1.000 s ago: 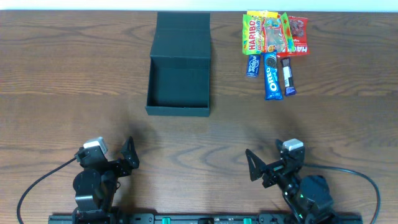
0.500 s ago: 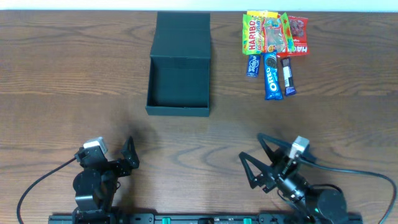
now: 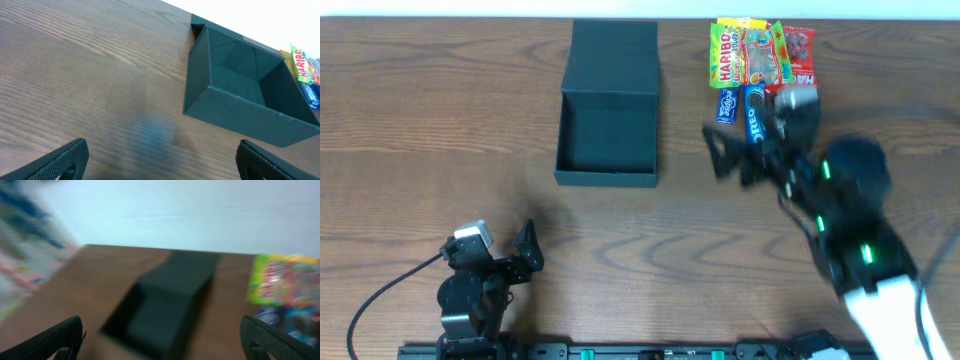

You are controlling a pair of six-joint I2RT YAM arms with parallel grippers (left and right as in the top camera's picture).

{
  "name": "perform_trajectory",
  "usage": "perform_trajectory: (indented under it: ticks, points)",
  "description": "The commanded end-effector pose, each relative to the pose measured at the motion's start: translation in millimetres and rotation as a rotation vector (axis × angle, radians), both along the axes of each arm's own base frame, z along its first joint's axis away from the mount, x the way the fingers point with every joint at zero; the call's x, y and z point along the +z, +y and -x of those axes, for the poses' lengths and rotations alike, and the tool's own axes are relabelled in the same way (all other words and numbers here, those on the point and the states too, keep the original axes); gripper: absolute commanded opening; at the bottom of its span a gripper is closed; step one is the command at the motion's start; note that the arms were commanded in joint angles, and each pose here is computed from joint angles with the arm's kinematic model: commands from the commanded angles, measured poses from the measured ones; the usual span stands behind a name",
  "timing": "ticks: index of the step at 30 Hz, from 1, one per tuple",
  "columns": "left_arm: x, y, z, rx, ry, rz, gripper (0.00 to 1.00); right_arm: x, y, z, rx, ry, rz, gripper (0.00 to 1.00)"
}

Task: Pack container
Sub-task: 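Reach right gripper to the Haribo gummy bag and grasp it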

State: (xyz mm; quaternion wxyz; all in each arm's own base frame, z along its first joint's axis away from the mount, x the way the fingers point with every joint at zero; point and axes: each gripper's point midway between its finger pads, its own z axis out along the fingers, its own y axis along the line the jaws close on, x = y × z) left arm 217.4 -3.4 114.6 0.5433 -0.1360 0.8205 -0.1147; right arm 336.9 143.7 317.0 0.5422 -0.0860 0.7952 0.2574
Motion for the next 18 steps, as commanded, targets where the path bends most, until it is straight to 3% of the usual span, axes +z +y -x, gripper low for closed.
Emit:
perform_trajectory:
  ticks: [1, 7, 18]
  points:
    - [-8, 1, 0, 0.008, 0.017, 0.004, 0.95, -13, -27, -56, -0.142, 0.011, 0.155, 0.99]
    - [-8, 1, 0, 0.008, 0.017, 0.004, 0.95, -68, -69, -176, -0.254, 0.107, 0.312, 0.99]
    - [-8, 1, 0, 0.008, 0.017, 0.004, 0.95, -183, -113, -292, -0.287, 0.207, 0.41, 0.99]
